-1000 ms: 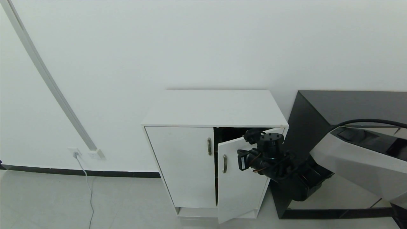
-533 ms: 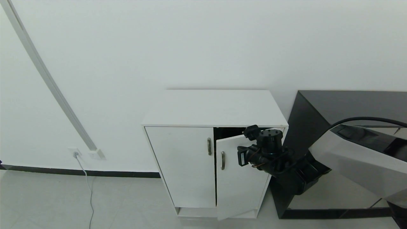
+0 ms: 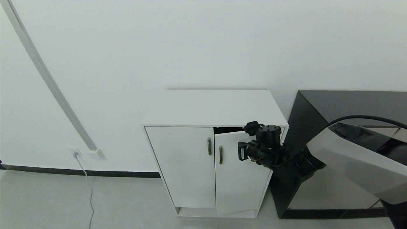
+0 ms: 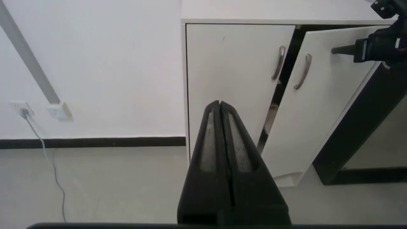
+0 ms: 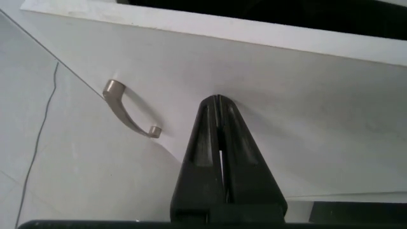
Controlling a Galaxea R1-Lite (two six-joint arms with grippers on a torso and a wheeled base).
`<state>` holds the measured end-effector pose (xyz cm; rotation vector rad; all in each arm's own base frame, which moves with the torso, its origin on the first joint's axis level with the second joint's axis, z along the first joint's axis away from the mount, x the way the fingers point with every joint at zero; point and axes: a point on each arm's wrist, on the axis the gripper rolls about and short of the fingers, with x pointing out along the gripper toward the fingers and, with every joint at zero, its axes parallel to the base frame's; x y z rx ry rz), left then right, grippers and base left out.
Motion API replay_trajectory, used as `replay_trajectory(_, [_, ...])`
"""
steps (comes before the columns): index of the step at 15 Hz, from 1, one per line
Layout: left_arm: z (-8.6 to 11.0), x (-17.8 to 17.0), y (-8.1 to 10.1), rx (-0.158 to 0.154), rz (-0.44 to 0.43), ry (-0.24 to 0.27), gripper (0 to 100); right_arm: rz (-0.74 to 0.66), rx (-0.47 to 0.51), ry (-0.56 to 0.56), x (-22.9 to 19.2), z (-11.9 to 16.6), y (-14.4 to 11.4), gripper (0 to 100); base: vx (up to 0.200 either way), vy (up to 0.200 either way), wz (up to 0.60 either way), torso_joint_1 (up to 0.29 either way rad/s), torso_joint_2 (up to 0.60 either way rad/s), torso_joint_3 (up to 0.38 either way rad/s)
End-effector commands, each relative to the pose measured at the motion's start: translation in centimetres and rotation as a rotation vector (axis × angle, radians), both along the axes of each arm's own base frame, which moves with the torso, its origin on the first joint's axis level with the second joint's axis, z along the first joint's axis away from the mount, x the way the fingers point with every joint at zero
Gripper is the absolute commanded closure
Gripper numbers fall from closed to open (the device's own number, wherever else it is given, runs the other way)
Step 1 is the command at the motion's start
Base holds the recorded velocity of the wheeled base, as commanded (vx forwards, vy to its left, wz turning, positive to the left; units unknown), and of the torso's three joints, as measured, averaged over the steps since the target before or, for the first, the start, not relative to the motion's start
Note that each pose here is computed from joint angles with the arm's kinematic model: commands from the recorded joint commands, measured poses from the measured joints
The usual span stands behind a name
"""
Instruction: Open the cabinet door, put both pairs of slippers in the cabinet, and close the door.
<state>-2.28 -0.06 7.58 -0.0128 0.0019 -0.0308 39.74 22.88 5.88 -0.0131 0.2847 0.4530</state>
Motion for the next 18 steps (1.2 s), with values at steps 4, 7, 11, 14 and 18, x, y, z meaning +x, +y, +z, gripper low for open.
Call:
replay_trajectory(4, [0.0,0.0,0.0,0.0,0.0,0.0,100,-0.013,-0.001,0.001,1.0,0.3,-0.1,100,0.0,0.0,0.0,0.0,0.0,0.0])
replay_trajectory(7, [0.0,0.0,0.0,-0.001,0.0,0.0,100,-0.019,0.0,-0.001,1.4,0.6,-0.2,100,0.0,0.0,0.0,0.0,0.0,0.0])
replay_trajectory(11, [0.0,0.0,0.0,-0.001,0.0,0.0,100,-0.031,-0.003,0.001,2.0,0.7,-0.5,100,0.0,0.0,0.0,0.0,0.0,0.0])
replay_trajectory(14, [0.0,0.0,0.0,-0.001,0.0,0.0,100,-0.035,-0.019,-0.01,2.4,0.8,-0.9,100,0.0,0.0,0.0,0.0,0.0,0.0])
replay_trajectory(18, [0.0,0.0,0.0,-0.001,0.0,0.0,100,-0.041,-0.02,-0.008,2.7,0.8,-1.0,100,0.0,0.0,0.0,0.0,0.0,0.0])
